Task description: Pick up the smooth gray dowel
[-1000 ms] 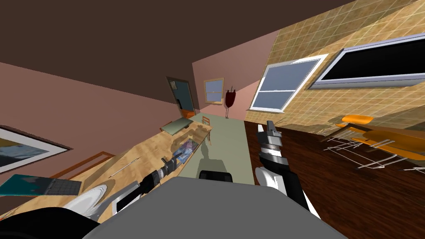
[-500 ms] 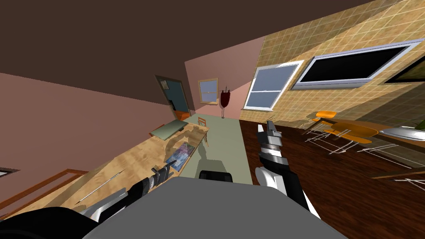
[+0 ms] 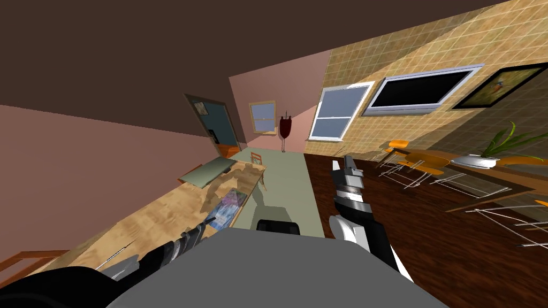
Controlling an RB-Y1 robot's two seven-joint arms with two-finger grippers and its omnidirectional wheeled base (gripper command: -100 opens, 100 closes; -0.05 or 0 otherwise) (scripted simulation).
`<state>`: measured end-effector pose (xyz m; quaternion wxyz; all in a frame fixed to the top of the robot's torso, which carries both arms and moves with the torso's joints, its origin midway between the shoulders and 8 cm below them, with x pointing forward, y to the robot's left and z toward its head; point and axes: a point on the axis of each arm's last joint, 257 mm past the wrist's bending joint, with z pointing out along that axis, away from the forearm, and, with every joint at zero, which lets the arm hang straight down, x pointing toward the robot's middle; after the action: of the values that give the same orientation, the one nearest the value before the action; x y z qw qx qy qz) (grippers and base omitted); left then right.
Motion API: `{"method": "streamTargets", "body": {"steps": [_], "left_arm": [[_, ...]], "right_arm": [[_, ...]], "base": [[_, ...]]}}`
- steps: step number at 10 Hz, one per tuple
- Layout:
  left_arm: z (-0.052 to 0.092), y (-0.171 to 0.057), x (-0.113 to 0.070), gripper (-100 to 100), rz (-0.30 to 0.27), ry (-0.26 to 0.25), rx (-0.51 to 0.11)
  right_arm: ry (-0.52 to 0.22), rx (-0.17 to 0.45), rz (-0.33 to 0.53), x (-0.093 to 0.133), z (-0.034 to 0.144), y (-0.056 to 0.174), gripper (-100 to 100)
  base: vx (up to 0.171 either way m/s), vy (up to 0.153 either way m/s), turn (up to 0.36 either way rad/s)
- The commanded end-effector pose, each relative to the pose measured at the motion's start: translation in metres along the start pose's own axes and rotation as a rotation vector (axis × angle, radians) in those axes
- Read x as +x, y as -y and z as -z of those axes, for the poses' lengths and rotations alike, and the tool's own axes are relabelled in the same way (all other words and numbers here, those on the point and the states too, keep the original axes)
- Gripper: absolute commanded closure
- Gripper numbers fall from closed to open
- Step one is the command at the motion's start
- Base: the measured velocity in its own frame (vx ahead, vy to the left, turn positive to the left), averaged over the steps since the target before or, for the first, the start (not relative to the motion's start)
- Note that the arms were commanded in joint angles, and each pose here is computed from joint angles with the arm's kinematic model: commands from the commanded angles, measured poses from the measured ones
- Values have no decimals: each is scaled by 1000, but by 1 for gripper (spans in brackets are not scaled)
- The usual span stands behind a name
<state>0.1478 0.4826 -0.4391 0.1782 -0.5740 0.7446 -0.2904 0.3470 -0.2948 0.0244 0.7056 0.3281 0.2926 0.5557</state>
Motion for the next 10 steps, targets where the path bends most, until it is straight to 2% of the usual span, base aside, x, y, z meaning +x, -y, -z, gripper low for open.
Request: {"method": "streamTargets", "body": {"steps": [1,2,4,5,6,7,10], "left_arm": [[13,-25,-17,-100,13,25,-73],[14,-27,-20,-100,13,32,-79],[45,-70,-50,-100,19,88,-209],[58,-88,-59,-100,35,109,-262],[59,-89,-61,-100,42,114,-264],[75,-109,-70,-100,56,140,-320],[107,-163,-72,-100,106,180,-449]], "right_arm": [[0,0,0,0,0,0,0],[0,0,0,0,0,0,0],[0,0,0,0,0,0,0],[0,0,0,0,0,0,0],[0,0,0,0,0,0,0],[0,0,0,0,0,0,0],[0,0,0,0,0,0,0]], "base": [[36,20,-163],[42,23,-116],[67,43,-195],[108,73,-236],[77,49,-42],[53,20,-66],[48,52,-120]]}}
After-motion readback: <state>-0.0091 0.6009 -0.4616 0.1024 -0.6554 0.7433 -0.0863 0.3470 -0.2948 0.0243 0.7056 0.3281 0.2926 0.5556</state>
